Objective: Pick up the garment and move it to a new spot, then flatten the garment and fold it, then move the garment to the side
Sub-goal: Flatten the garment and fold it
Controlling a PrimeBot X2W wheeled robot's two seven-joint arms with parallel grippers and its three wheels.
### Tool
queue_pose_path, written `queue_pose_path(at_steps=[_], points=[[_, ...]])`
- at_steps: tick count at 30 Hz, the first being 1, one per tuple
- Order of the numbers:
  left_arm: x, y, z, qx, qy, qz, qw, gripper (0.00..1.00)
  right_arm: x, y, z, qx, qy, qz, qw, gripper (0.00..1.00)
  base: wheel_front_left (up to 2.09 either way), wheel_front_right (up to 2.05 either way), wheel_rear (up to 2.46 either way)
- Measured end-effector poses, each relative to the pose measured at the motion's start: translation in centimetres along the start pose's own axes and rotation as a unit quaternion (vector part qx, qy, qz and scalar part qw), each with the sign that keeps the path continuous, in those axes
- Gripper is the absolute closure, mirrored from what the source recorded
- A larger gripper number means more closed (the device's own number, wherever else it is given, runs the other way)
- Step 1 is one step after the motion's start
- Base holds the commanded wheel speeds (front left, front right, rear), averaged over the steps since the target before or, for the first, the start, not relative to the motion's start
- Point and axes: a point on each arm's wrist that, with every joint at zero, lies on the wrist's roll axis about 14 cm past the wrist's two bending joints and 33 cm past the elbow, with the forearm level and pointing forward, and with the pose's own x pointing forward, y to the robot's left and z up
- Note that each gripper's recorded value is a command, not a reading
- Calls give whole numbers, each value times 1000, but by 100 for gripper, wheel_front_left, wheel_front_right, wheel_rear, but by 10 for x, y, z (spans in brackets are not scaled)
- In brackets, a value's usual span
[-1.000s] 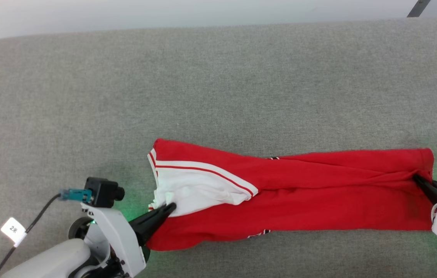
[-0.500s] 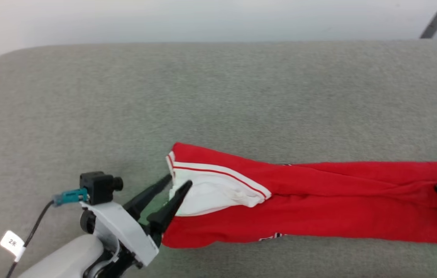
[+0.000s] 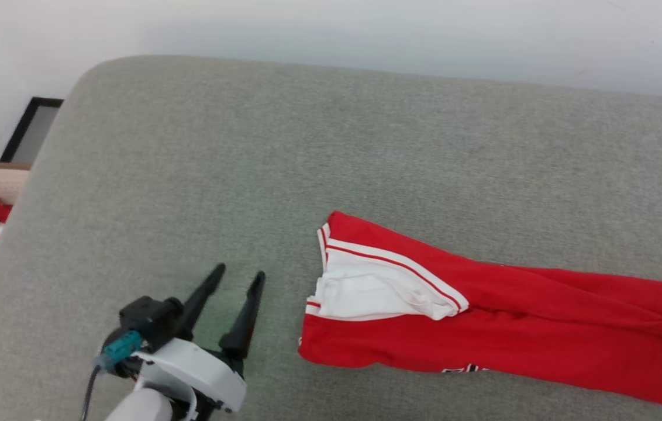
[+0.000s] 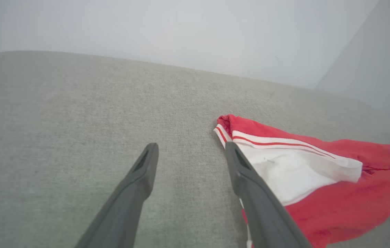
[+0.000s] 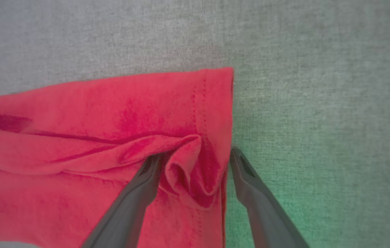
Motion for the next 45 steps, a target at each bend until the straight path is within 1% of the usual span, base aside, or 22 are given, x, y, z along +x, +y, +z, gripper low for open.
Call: queue_pose_path(at_steps=[3,7,8,9,10,11,14,16,21,23,26,30,32,34,36,37,39,41,43,45], points=[[-3,12,20,22,-40,33,998,0,6,4,1,-9,14,-5,1000,0,0,0,0],[-5,17,37,64,-71,48,994,0,14,9,0,-13,31,-9,999,0,0,0,0],[-5,16,38,77,-74,48,993,0,14,10,0,-14,33,-9,999,40,0,0,0],[-5,16,38,77,-74,48,993,0,14,10,0,-14,33,-9,999,66,0,0,0],[-5,16,39,87,-79,51,992,0,16,13,1,-10,31,-7,999,80,0,0,0],[-5,16,37,84,-78,52,992,0,16,13,2,-8,29,-6,1000,100,0,0,0],[-4,17,31,92,-70,51,992,0,16,16,3,-2,23,-2,1000,100,0,0,0],[-3,18,29,86,-68,55,992,0,16,18,4,5,14,4,1000,100,0,0,0],[2,23,26,80,-67,62,993,0,6,8,14,24,-26,-5,999,100,0,0,0],[5,22,25,78,-68,61,993,0,-2,-4,19,28,-44,-19,998,100,0,0,0],[12,17,27,82,-73,53,993,0,-20,-36,27,31,-72,-62,995,100,0,0,0],[21,10,25,77,-75,46,993,0,-52,-89,40,55,-115,-130,983,100,0,0,0],[26,8,23,76,-74,43,993,0,-69,-115,45,71,-133,-165,975,100,0,0,0],[31,5,18,75,-69,38,994,0,-91,-147,53,80,-156,-211,962,100,0,0,0],[35,1,13,72,-63,33,995,0,-106,-165,58,82,-166,-240,953,100,0,0,0],[37,0,12,70,-62,32,995,0,-107,-167,57,84,-167,-242,952,100,0,0,0],[38,0,12,64,-63,35,995,0,-101,-162,52,90,-157,-233,956,100,0,0,0],[36,-1,13,60,-66,38,995,0,-99,-153,53,80,-155,-222,959,100,0,0,0],[33,-2,14,58,-67,38,995,0,-94,-136,58,64,-158,-198,965,100,0,0,0],[29,-1,13,57,-67,40,995,0,-85,-110,59,43,-155,-164,973,100,0,0,0]])
